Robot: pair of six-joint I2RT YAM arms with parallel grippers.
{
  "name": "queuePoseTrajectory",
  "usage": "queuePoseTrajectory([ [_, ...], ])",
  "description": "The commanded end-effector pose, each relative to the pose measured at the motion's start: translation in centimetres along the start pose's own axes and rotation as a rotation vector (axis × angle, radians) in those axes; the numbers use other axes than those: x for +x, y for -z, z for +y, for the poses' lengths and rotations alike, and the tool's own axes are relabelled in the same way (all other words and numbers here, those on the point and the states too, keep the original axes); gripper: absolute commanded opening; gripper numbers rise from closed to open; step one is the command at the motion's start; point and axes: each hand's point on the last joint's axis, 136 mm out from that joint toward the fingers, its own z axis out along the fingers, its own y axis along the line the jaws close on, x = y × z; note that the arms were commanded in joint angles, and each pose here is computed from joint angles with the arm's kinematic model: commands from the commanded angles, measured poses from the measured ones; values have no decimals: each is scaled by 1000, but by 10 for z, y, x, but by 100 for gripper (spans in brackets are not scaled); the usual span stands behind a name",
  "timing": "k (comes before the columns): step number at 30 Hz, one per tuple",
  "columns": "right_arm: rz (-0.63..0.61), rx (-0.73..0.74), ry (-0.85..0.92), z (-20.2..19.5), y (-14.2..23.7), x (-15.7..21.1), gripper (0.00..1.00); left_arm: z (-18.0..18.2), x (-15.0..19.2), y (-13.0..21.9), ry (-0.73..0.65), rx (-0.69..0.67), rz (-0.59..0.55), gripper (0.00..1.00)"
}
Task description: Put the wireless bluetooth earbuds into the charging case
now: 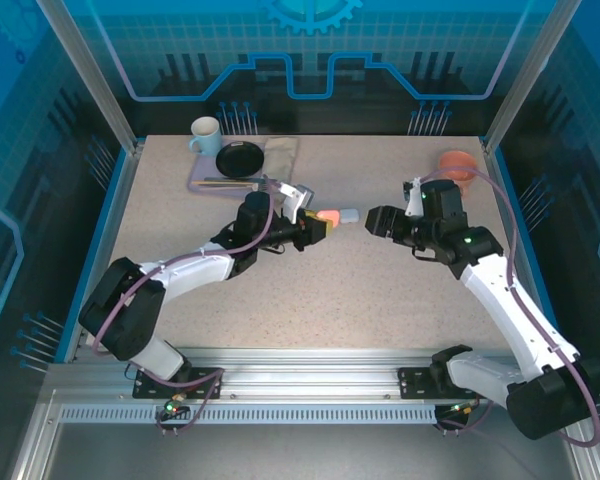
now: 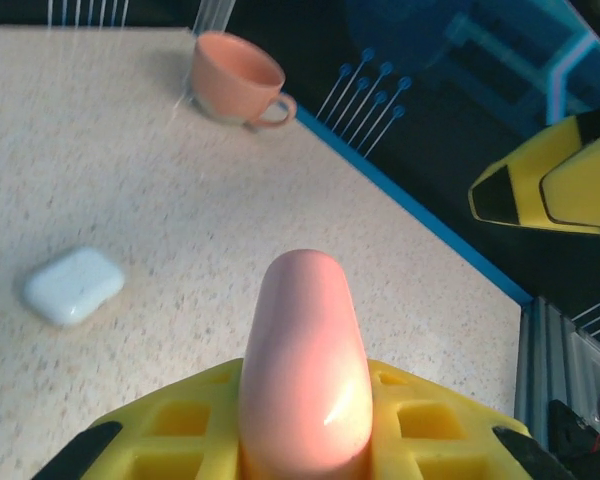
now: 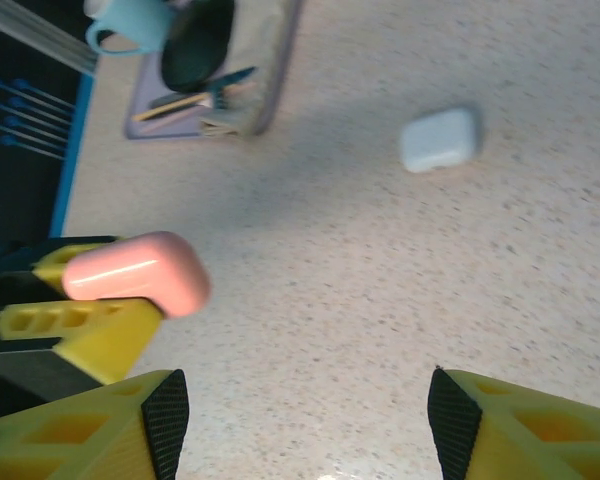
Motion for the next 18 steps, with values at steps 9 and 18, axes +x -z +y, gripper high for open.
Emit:
queuePoseTrajectory([
  [9, -34, 123, -67, -38, -6, 3, 67, 55, 74, -17, 330, -238, 286, 0],
  [18, -30, 155, -74, -51, -11, 7, 67, 81, 102, -31, 490, -312, 425, 0],
])
